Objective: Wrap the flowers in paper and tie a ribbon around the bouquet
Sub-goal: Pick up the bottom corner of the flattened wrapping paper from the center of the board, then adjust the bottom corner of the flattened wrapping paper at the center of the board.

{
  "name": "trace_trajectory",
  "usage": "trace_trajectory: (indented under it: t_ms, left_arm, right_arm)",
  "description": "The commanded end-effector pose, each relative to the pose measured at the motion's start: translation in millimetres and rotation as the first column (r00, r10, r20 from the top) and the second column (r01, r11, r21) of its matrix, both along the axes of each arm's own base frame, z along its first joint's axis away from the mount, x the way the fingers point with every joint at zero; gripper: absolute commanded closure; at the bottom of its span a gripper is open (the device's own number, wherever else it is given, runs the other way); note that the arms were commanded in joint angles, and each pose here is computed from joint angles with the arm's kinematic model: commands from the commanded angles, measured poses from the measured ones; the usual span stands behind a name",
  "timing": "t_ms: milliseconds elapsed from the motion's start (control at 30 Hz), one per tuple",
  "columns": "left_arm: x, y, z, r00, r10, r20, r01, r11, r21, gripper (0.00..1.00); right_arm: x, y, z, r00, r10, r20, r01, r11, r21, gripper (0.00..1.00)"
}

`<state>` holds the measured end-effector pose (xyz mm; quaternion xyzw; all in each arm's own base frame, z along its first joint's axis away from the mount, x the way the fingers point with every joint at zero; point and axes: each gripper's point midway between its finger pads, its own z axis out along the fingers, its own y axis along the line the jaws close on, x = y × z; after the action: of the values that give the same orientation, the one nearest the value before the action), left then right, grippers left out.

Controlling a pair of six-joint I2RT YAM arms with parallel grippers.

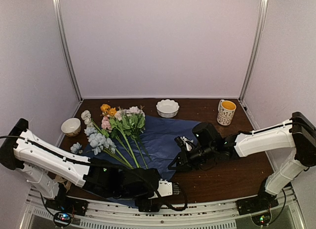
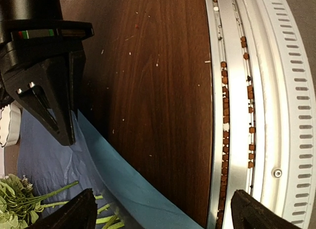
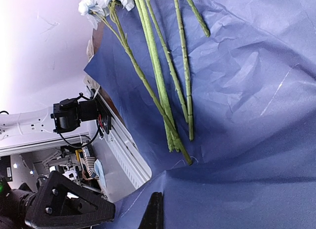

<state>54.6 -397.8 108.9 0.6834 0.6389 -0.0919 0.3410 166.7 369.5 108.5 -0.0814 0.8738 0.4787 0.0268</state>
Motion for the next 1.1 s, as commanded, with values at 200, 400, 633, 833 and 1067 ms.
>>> trace_trajectory:
  t_ms: [200,400,633,833,1067]
  left_arm:
    - [39.6,13.5,23.9,0.958,0.269,0.097,-0.258,0.96,-0.111,0.45]
    - [58.1,32.4,31.6,0.931,0.361,0.052,-0.348,0.922,-0.169,0.96]
    - [70.5,36.9,28.1,0.931,0.364,0.03,-0.355,0.921,-0.162,1.0]
    - [87.0,42.2,29.4,0.927,0.375,0.016,-0.368,0.915,-0.166,1.0]
    - [106.9,47.3,29.5,0.921,0.39,-0.02,-0.387,0.906,-0.171,1.0]
  right_arm:
    - [11.1,1.8,3.4,0.999,-0.022,0.031,0.022,1.0,-0.002,0.97]
    - [13.7,-14.9,-0.1,0.997,0.005,0.075,0.001,0.997,-0.076,0.87]
    - [22.8,-60.7,33.5,0.94,0.201,0.276,-0.098,0.934,-0.344,0.61]
    - [52.1,-67.6,83.8,0.842,0.31,0.441,-0.094,0.89,-0.446,0.46]
    - [94.4,-26.9,31.9,0.82,0.46,0.341,-0.24,0.817,-0.524,0.5]
